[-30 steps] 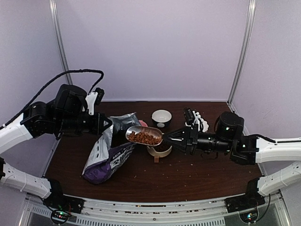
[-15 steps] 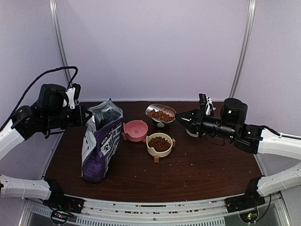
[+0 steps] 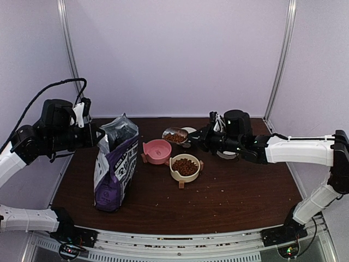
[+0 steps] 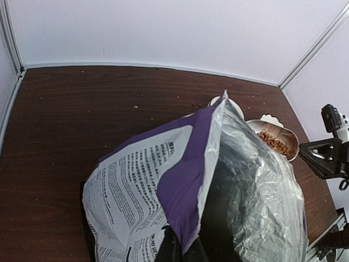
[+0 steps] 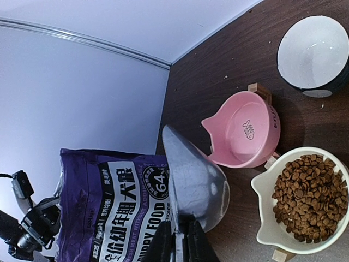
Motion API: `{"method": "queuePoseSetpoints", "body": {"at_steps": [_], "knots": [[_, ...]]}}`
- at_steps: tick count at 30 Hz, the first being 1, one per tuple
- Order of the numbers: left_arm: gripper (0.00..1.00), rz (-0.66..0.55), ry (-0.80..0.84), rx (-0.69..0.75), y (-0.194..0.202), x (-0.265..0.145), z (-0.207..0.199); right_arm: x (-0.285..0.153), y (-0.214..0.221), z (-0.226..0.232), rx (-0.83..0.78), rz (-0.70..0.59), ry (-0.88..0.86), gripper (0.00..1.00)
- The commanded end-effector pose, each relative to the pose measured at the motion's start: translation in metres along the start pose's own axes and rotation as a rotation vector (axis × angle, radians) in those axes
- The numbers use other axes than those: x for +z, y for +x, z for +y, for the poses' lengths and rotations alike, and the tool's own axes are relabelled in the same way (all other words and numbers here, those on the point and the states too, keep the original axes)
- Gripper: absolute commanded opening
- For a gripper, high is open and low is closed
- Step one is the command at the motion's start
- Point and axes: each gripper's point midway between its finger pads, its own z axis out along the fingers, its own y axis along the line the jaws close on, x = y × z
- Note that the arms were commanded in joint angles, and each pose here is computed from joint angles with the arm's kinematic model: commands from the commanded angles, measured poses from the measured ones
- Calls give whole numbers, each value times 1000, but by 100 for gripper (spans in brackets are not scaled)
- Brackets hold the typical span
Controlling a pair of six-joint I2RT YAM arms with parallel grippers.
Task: Serve the pet food
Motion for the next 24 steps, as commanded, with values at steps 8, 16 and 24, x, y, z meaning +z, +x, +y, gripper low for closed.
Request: {"method": "queuePoseSetpoints", "body": {"at_steps": [8,16,24], "knots": [[0,60,2,9,19,-1,6,40,-22,-14,-71,-42,125,0],[0,67,22,14,20,1,2,55,-21,-32,-152,-10,255,0],[0,72,41,17,21,5,-2,63,-23,-39,-207,-1,325,0]]}}
